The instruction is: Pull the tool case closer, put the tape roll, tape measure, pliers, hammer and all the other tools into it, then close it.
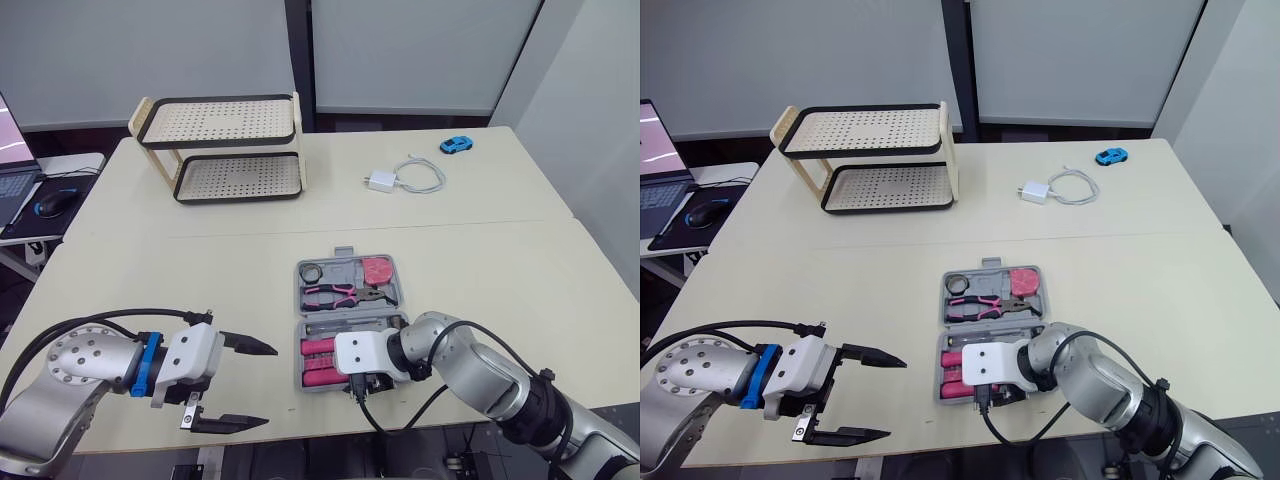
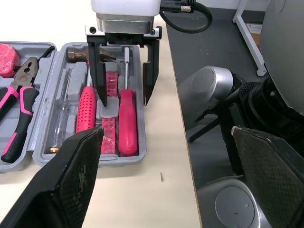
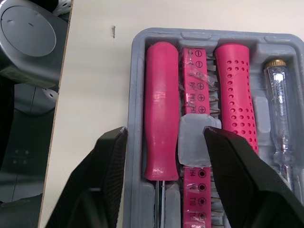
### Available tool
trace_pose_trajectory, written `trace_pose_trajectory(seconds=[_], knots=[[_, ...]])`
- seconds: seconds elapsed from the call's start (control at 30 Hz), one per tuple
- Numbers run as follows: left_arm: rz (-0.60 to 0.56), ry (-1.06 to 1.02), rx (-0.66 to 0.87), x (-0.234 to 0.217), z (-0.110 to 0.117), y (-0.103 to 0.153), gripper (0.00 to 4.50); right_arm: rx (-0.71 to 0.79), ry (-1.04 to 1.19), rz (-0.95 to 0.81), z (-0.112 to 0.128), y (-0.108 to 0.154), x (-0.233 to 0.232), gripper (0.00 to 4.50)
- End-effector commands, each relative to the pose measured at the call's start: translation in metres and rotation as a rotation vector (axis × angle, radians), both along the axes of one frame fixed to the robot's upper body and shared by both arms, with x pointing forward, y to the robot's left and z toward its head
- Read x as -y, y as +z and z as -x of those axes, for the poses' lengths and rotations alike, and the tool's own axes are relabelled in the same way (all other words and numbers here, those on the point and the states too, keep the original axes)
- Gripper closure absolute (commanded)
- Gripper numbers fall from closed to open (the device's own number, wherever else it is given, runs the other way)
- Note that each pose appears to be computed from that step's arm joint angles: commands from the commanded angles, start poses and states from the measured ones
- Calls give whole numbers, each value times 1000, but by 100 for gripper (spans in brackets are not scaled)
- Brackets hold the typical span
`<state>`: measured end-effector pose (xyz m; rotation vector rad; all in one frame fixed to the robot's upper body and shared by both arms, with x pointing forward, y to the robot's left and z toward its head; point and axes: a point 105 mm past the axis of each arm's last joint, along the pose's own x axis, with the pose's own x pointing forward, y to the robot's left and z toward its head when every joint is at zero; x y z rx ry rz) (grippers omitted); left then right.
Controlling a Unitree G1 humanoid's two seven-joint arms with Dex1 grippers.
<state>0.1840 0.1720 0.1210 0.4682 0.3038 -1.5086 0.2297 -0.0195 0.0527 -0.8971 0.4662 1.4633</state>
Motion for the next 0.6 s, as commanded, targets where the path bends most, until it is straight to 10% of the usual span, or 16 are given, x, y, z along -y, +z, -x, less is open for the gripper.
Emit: trace_pose_trajectory(seconds=[0.03, 0.6], knots=[[0, -14, 29, 0, 0, 6, 0, 15, 26, -32, 3, 8, -6, 188], [1, -18, 31, 1, -1, 7, 0, 19, 17, -49, -1, 12, -1, 226]])
